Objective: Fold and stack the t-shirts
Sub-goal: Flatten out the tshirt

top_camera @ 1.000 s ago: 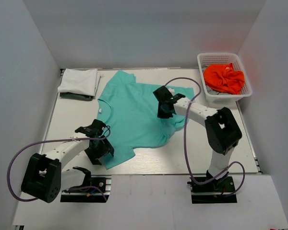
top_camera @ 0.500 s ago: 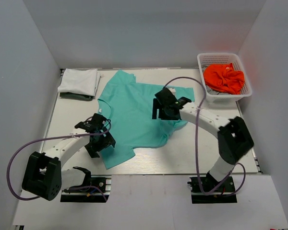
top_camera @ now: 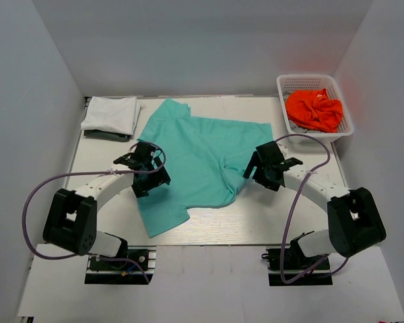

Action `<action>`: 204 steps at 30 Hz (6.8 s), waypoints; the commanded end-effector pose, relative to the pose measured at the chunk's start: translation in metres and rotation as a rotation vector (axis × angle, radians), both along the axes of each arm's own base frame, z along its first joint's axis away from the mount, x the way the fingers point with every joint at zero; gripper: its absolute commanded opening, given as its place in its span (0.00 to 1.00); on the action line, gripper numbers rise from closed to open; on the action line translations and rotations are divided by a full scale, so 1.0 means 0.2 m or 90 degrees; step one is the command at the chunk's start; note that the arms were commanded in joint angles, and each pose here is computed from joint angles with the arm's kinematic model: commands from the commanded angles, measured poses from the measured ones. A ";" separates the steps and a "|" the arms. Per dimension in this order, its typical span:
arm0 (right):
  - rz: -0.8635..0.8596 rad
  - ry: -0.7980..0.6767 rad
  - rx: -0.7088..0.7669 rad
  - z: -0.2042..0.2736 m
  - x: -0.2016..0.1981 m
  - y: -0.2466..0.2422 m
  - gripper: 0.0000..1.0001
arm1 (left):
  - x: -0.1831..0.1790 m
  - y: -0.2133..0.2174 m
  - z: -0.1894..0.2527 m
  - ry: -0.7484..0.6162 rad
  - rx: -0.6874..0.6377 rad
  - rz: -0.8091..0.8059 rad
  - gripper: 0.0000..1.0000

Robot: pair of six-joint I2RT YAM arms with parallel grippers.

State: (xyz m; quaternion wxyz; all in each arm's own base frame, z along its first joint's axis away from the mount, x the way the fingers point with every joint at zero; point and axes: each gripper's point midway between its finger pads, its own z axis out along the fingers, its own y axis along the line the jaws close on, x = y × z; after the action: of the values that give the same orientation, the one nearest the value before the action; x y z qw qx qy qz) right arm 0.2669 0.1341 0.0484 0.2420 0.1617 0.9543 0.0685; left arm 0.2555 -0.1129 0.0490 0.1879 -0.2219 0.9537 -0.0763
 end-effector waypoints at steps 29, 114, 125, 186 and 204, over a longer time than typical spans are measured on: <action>-0.056 -0.086 0.229 -0.01 0.22 0.03 0.00 | -0.10 0.02 -0.27 0.065 0.020 -0.017 1.00; 0.195 -0.093 0.014 0.14 1.36 -0.01 0.90 | 1.37 0.12 -0.08 -0.066 0.150 0.042 1.00; 0.302 -0.105 -0.001 0.29 0.81 0.31 0.90 | 1.36 -0.11 0.33 -0.194 0.045 -0.016 1.00; 0.078 -0.083 0.006 0.15 0.54 0.15 0.90 | 1.22 -0.54 0.22 -0.218 -0.013 -0.154 1.00; 0.033 0.068 -0.010 -0.25 1.04 -0.05 0.90 | 1.40 -0.68 -0.03 -0.205 -0.014 -0.271 1.00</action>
State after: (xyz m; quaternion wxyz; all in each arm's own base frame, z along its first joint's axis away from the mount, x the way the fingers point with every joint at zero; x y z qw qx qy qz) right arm 0.4860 0.1418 0.0292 0.2507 0.1493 0.9523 0.0891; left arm 0.5284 -0.2355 0.0361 0.3069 -0.0306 0.9416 -0.1349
